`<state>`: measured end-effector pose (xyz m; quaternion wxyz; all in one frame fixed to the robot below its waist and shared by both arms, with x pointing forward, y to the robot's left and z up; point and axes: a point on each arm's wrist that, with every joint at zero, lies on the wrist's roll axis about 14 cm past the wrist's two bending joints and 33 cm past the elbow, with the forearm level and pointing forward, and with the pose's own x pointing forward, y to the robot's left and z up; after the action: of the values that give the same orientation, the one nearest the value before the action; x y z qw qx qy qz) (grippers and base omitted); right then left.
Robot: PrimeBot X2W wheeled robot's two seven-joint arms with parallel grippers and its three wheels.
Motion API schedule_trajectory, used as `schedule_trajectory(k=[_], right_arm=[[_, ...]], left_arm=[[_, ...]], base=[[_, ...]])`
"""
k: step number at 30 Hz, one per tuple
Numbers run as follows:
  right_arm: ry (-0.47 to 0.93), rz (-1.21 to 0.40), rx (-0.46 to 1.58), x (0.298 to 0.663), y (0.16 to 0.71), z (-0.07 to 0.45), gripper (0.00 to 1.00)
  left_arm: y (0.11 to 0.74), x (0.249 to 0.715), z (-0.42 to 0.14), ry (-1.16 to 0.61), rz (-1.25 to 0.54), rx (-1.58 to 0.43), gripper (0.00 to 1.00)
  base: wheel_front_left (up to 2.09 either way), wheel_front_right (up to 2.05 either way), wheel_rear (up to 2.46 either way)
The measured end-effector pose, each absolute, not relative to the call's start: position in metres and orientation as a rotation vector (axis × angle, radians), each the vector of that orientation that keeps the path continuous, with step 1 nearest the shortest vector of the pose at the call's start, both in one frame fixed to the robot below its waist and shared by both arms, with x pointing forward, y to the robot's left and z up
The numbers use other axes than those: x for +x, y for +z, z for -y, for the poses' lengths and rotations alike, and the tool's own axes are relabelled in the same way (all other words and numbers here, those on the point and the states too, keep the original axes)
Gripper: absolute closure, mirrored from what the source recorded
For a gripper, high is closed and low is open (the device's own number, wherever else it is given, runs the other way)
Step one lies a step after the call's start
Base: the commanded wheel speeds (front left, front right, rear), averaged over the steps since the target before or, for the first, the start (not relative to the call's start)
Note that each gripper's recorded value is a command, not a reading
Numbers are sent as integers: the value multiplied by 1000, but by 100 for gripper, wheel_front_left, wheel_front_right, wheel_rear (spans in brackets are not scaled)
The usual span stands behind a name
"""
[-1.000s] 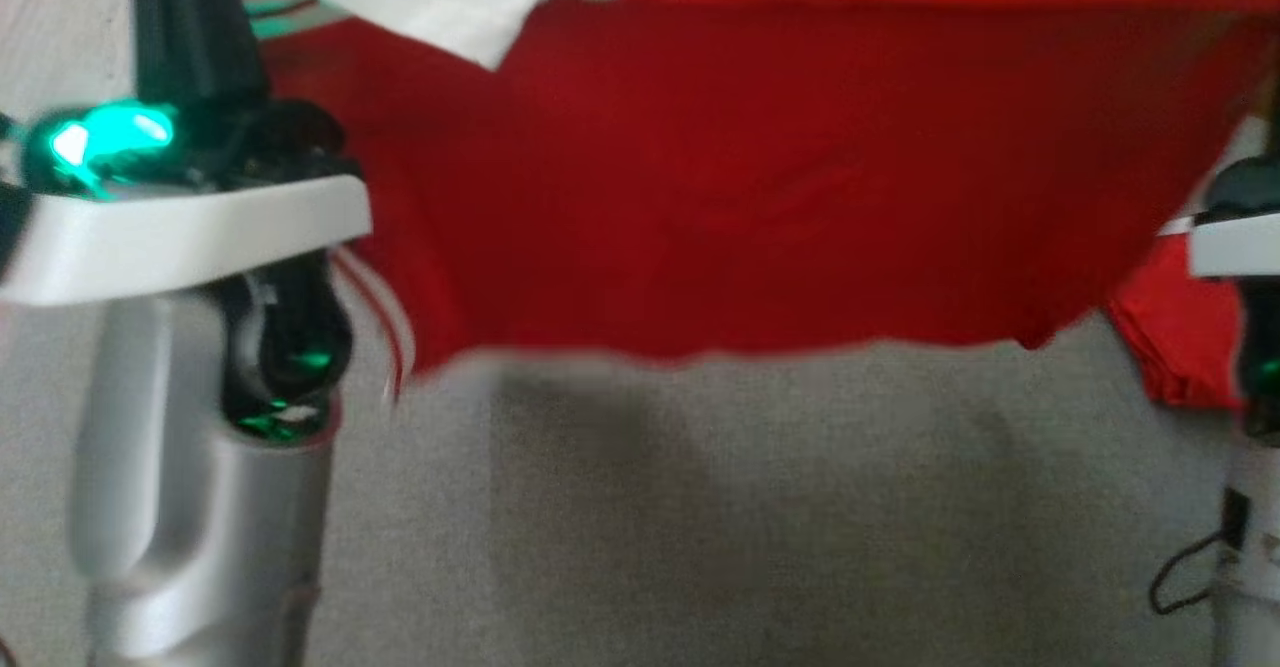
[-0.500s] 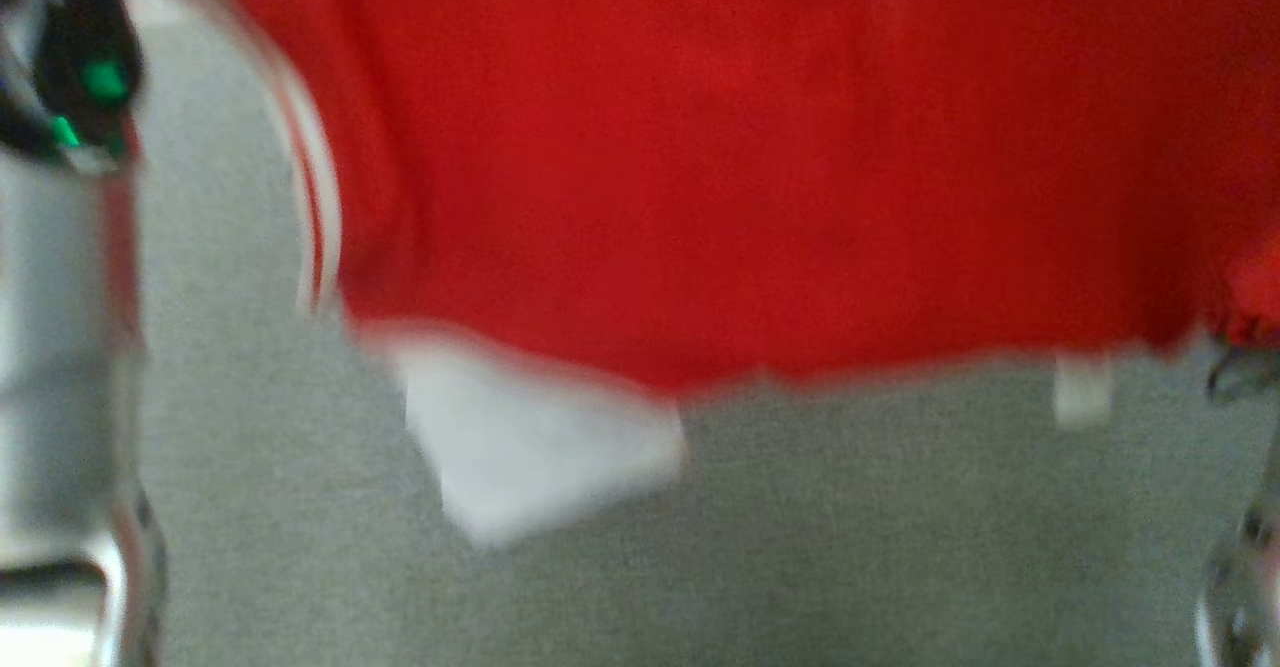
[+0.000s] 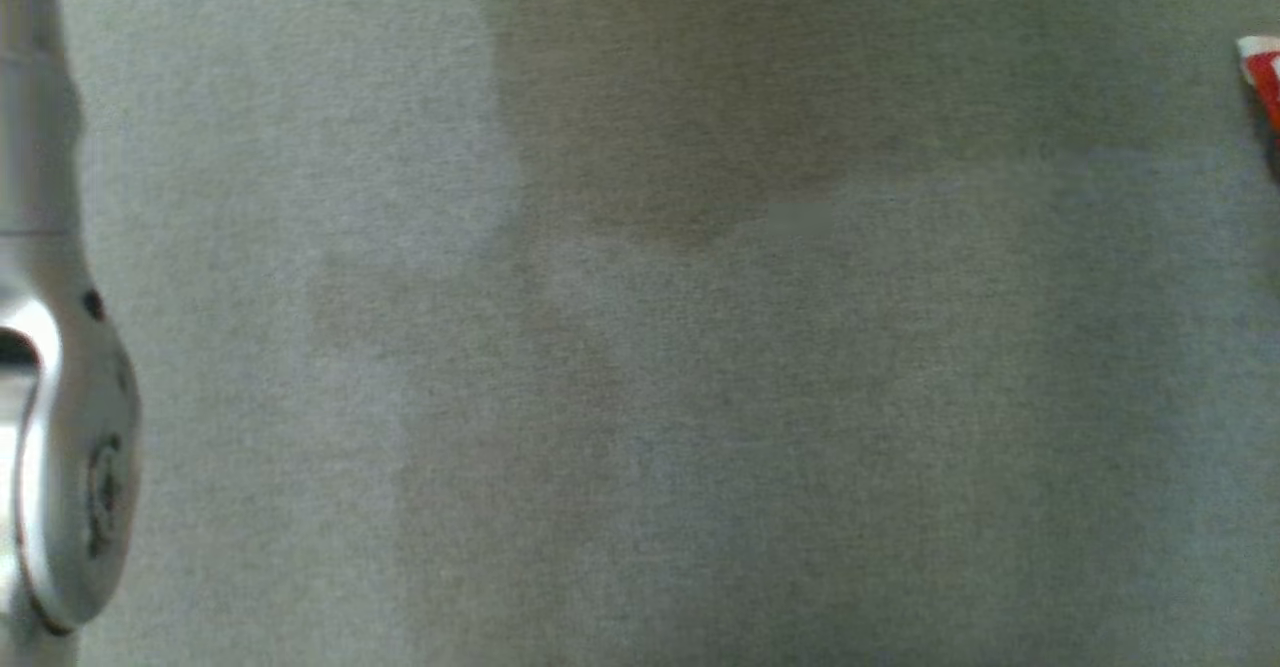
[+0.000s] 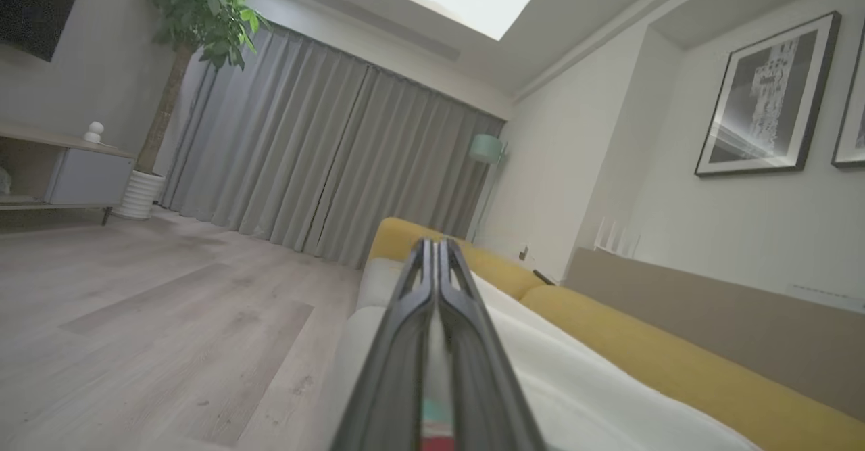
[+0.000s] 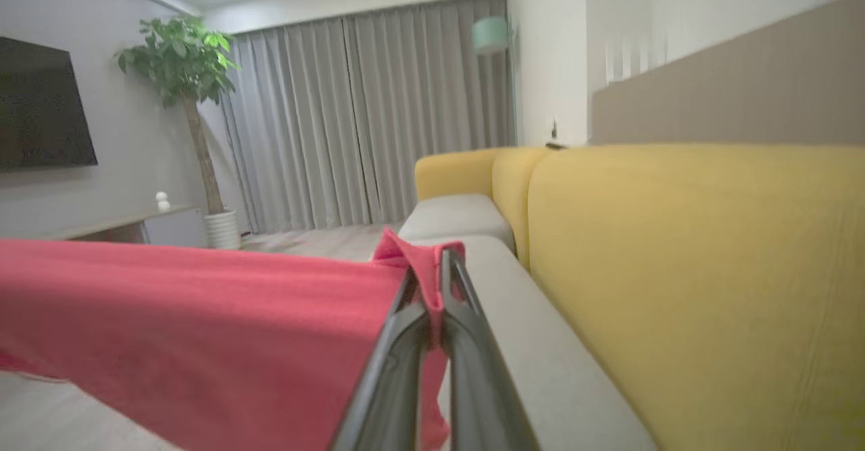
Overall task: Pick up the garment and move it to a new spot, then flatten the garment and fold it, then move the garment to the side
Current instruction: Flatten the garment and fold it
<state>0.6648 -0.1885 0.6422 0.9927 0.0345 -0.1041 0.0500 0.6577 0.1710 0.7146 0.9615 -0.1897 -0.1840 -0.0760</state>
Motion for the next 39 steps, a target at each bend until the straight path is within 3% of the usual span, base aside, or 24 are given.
schedule_trajectory(k=[8,13,17,39], right_arm=[[121,-77,41,644,526,179,100],[149,-334,-40,601,450,182,100],[174,-481,-83,570,421,185,100],[289,-794,-32,432,423,194,100]], left_arm=[[598,640,-162,-177,65,-273,100],[496,586,-158,-203,-193,-144,100],[452,538,-154,-256,-325,-77,100],[456,357,-167,-420,-569,-43,100]], base=[[0,0,0],[0,0,0],[0,0,0],[0,0,0]])
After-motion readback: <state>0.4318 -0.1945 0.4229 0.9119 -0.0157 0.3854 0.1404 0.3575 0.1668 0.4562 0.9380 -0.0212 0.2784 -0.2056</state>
